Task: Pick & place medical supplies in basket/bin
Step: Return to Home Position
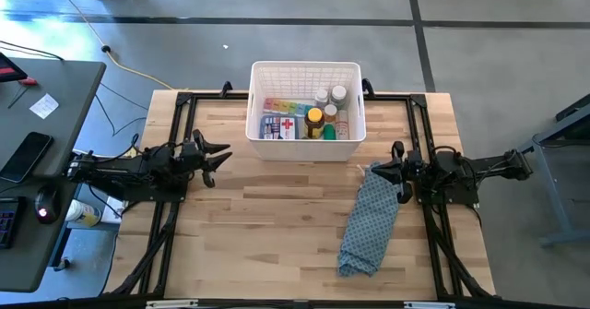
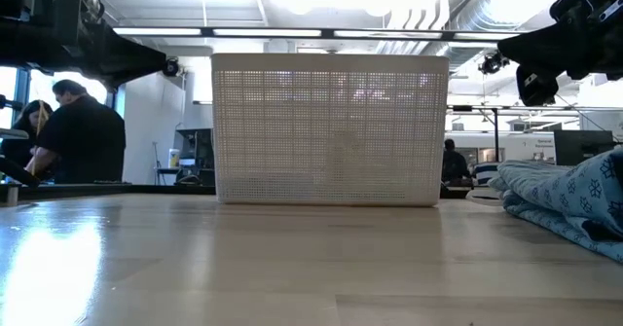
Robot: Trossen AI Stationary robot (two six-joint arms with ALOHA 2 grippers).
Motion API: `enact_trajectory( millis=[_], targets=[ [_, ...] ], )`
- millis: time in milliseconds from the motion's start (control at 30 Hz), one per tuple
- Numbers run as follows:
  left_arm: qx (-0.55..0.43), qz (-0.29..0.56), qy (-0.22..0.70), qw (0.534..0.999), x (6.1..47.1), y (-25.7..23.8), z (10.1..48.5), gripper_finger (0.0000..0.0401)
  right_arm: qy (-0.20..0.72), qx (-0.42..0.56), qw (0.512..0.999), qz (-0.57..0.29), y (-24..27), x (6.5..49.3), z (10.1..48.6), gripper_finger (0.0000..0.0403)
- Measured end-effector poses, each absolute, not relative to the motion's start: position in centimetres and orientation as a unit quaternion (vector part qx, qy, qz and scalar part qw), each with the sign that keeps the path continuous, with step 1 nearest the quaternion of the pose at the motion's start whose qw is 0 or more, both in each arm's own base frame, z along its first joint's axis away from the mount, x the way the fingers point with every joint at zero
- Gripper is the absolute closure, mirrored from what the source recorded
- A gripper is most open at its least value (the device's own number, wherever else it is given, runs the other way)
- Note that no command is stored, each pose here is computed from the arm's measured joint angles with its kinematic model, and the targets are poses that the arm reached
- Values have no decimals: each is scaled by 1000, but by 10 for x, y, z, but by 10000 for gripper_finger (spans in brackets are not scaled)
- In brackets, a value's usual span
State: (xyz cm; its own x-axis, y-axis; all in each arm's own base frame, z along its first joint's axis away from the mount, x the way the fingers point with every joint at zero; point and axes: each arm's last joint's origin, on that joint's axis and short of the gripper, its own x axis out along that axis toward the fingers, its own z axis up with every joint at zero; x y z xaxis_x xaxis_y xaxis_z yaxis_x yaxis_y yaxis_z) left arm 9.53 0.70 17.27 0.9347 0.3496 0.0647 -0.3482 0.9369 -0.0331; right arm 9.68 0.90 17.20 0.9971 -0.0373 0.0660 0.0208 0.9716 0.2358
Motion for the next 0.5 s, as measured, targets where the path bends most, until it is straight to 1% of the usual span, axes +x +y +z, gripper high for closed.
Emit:
enact_trajectory(
  millis=[500],
  targets=[
    [-11,177,-35,983,95,7,173,251,-35,118,992,-15,9,97,172,399]
  ],
)
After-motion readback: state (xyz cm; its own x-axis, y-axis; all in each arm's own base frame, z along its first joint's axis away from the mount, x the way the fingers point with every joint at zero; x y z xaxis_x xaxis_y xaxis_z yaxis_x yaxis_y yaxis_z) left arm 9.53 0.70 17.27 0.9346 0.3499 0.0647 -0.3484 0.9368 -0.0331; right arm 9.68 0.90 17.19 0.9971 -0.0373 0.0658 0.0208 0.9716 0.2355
